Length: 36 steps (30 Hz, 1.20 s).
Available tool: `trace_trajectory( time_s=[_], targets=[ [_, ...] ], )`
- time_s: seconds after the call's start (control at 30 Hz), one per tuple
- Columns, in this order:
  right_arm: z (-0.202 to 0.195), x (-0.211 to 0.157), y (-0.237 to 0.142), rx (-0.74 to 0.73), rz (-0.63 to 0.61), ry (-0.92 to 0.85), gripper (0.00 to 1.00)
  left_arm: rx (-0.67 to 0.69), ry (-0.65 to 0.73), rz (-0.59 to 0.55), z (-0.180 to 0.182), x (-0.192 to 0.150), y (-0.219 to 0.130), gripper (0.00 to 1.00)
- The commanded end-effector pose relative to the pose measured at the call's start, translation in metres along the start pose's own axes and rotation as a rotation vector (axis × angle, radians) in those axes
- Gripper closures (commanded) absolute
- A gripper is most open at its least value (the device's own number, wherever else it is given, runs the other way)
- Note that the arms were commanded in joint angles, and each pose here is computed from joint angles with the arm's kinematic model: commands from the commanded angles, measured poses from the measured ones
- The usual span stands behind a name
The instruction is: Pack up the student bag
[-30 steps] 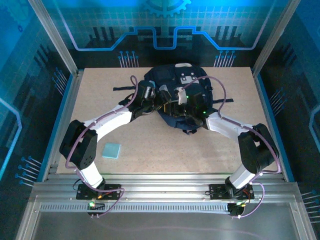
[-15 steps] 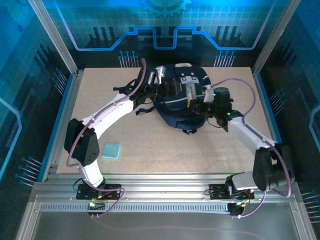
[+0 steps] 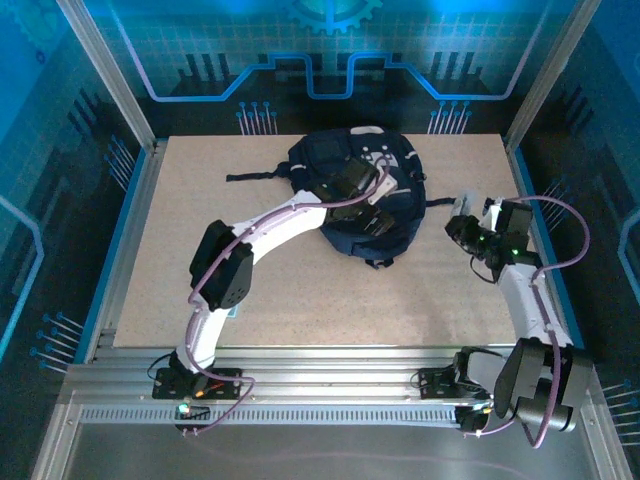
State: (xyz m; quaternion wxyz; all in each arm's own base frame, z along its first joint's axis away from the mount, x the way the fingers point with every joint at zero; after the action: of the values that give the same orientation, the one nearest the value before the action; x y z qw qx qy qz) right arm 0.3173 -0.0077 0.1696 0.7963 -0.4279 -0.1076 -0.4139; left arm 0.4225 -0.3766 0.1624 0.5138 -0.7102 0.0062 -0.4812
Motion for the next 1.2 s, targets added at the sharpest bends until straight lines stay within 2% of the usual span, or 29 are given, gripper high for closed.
trace_trajectory(
  time_s=[0.0, 0.13, 0.23, 0.43, 0.53, 0.6, 0.7, 0.73, 0.77, 0.87, 1.17],
  targets=[
    [0.002, -0.007, -0.006, 0.058, 0.027, 0.038, 0.77, 0.045, 0.129, 0.005, 0.004, 0.006, 0.008, 0.16],
    [0.004, -0.009, -0.006, 0.078, 0.036, 0.04, 0.78, 0.106, 0.186, 0.038, 0.013, 0.0, 0.029, 0.25],
    [0.005, -0.01, -0.008, 0.079, 0.036, 0.034, 0.78, 0.103, 0.207, 0.079, 0.014, -0.006, 0.039, 0.29],
    [0.002, -0.01, -0.01, 0.06, 0.028, 0.025, 0.78, -0.005, 0.147, 0.117, -0.003, -0.017, 0.037, 0.25],
    [0.002, -0.01, -0.01, 0.063, 0.03, 0.03, 0.78, 0.009, 0.154, 0.13, 0.0, -0.021, 0.041, 0.26],
    [0.003, -0.01, -0.01, 0.073, 0.032, 0.031, 0.78, 0.046, 0.165, 0.141, 0.008, -0.024, 0.047, 0.38],
    [0.006, -0.012, -0.01, 0.093, 0.04, 0.037, 0.79, 0.067, 0.14, 0.133, 0.021, -0.02, 0.053, 0.66],
    [0.008, -0.014, -0.01, 0.104, 0.046, 0.041, 0.79, 0.071, 0.133, 0.127, 0.025, -0.017, 0.053, 0.79],
    [0.01, -0.016, -0.01, 0.115, 0.051, 0.042, 0.79, 0.081, 0.127, 0.12, 0.029, -0.014, 0.052, 1.0],
    [0.018, -0.023, -0.007, 0.148, 0.077, 0.047, 0.79, 0.093, 0.125, 0.08, 0.031, 0.004, 0.04, 1.0],
    [0.055, -0.043, 0.021, 0.284, 0.183, 0.078, 0.79, 0.014, 0.004, -0.111, 0.024, 0.068, -0.03, 1.0]
  ],
)
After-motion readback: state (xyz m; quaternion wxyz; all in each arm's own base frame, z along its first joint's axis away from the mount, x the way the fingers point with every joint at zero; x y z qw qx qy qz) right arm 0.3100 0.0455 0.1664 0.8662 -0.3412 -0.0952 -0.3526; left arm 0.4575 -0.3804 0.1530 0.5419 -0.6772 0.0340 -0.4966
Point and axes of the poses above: each hand's point on the last joint's axis, 136 mm out from that joint toward the fingers, its own y axis out along the fingers, its own z axis along the line the jaws close on, x = y × z, the point moved 2 cm from there along -y, back along the fingers, and after that the axes turned 5 degrees about -y, right-handed, at the moved point
